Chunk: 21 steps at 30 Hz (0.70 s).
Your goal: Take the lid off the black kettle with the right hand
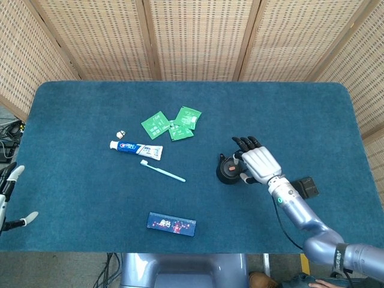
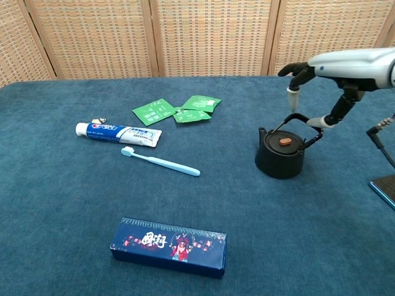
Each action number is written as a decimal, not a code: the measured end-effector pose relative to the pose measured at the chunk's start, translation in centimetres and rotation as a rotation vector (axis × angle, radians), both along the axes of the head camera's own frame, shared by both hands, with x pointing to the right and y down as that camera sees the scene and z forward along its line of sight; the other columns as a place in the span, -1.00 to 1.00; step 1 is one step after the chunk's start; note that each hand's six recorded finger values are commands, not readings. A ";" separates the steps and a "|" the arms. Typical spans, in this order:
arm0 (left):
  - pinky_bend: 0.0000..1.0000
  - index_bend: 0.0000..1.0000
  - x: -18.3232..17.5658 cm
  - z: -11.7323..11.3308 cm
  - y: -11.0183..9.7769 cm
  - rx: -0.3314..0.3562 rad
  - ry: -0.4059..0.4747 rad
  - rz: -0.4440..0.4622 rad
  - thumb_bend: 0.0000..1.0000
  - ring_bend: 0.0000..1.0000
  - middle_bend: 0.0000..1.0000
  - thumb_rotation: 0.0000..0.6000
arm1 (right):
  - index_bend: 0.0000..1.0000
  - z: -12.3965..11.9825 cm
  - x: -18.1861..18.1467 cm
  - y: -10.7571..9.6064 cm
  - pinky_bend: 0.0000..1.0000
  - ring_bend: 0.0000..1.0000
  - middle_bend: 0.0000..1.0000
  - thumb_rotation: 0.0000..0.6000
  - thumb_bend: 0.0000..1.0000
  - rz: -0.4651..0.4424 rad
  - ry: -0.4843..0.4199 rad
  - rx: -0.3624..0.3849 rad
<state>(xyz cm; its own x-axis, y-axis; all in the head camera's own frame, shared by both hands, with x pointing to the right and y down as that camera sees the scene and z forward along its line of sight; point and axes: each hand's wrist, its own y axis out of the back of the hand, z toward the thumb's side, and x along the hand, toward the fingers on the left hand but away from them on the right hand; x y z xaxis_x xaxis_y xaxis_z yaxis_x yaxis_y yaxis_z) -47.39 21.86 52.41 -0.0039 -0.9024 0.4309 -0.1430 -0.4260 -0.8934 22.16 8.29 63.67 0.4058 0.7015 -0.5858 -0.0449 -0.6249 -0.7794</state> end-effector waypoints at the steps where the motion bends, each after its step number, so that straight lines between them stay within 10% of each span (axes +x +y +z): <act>1: -1.00 -1.00 0.0 0.0 0.0 0.000 0.000 0.000 -1.00 -1.00 -1.00 1.00 | -0.13 0.3 -0.3 -0.1 -1.00 -1.00 -0.97 1.00 0.00 -0.001 0.004 -0.002; 21: -1.00 -1.00 -0.3 -0.1 -0.2 0.002 0.005 -0.012 -1.00 -1.00 -1.00 1.00 | -0.03 5.5 -3.5 -0.6 -1.00 -1.00 -0.90 1.00 0.00 0.015 0.104 -0.032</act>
